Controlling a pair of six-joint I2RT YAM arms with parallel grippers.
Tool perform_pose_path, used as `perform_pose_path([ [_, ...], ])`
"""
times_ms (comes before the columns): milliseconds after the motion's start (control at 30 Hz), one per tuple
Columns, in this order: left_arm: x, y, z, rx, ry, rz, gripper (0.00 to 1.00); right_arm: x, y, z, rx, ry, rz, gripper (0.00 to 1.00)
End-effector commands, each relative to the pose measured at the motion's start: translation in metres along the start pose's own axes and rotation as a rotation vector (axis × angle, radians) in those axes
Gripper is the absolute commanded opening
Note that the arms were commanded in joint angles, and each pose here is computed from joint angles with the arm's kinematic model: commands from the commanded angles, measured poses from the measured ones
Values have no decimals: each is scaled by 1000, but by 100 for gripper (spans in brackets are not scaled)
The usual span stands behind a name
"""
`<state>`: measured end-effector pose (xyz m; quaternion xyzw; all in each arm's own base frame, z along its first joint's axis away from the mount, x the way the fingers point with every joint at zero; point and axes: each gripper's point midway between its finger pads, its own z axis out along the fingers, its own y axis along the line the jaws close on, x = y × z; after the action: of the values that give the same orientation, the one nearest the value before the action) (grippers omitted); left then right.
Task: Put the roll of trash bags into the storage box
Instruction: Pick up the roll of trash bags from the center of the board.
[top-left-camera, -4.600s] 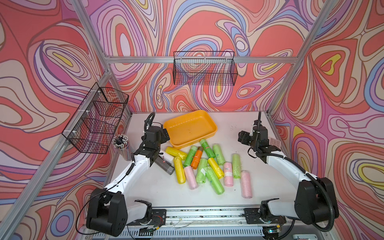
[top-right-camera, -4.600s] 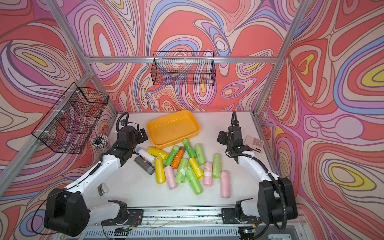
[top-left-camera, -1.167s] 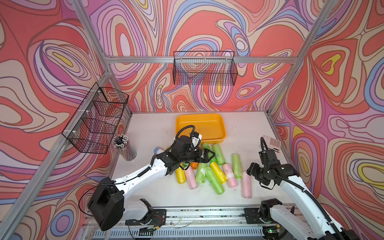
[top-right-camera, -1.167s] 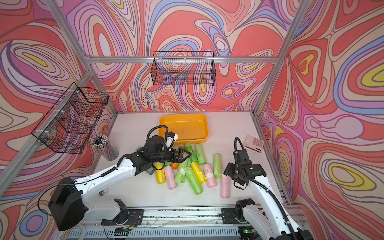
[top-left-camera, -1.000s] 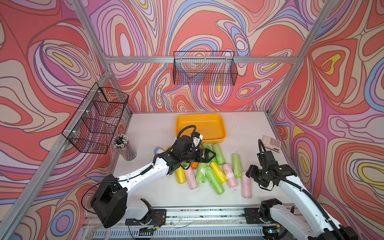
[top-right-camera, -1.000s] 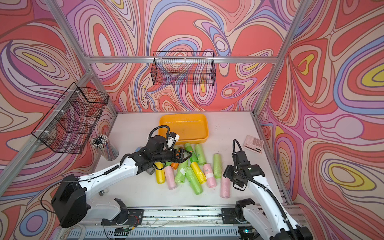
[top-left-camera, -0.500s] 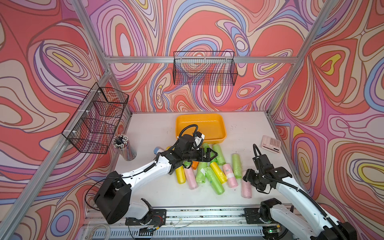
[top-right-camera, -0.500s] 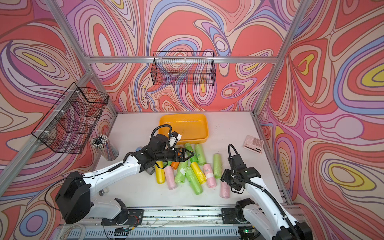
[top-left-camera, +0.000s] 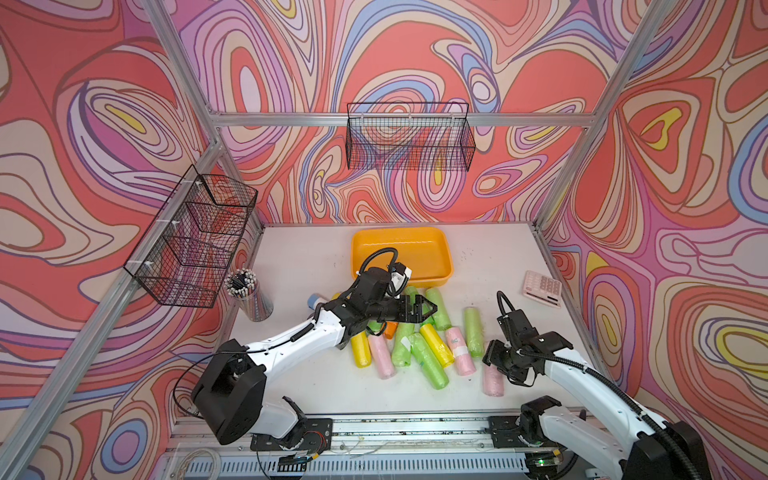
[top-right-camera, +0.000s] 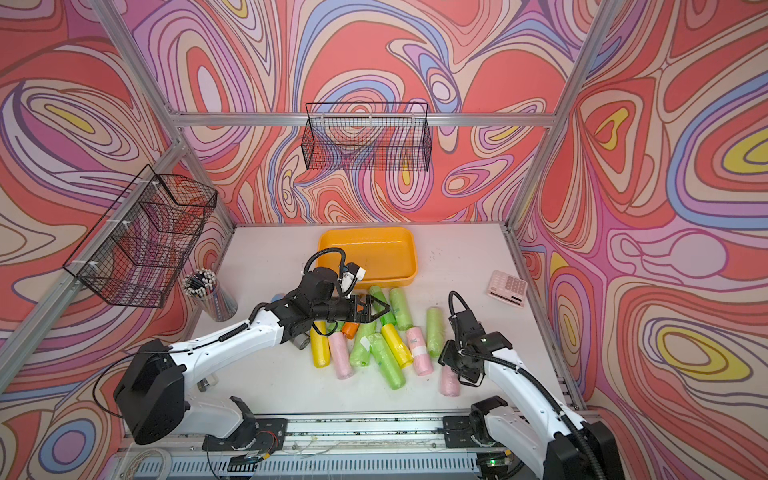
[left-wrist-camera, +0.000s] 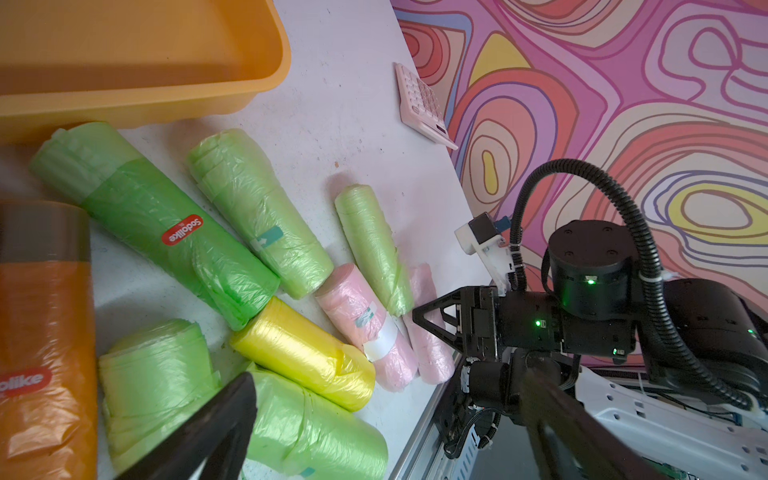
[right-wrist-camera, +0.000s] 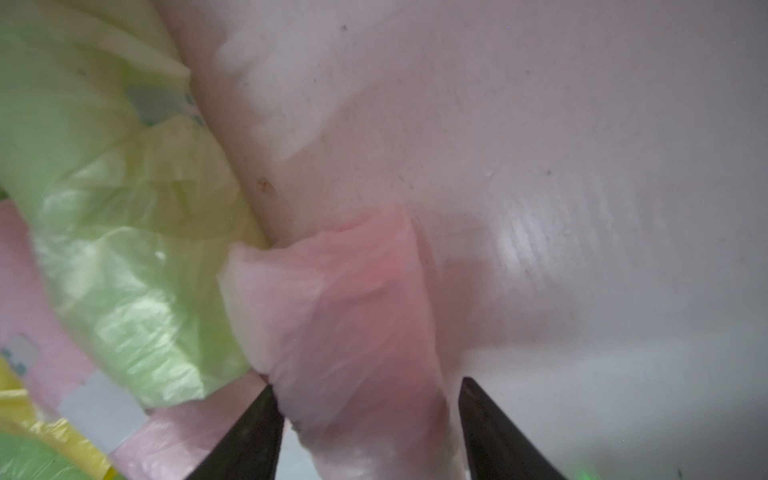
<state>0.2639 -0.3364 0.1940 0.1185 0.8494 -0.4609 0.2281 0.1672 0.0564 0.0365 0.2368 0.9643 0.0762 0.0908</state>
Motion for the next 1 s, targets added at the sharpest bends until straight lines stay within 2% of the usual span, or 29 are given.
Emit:
perform_pose_path([
  [0,-3,-10,0,31,-8,17,100,-10,0,-2,46,-58,4,64],
  [133,-2,-7,-2,12,-2,25,100,-7,0,9,95,-50,-19,63],
  [300,-1,-7,-4,3,-2,24,100,-6,0,17,95,-51,-20,54],
  [367,-2,-8,-5,4,-3,23,100,-9,-1,15,102,-67,-20,53],
  [500,-2,-6,-5,-5,-7,21,100,-13,2,7,91,-92,-17,45],
  [600,-1,-5,-4,-9,-4,20,100,-17,6,0,70,-111,-15,44],
  [700,0,-2,-2,-16,1,16,100,-22,9,-9,70,-127,-24,37],
  [967,2,0,1,-13,13,8,100,-34,28,-28,18,-157,-43,35],
])
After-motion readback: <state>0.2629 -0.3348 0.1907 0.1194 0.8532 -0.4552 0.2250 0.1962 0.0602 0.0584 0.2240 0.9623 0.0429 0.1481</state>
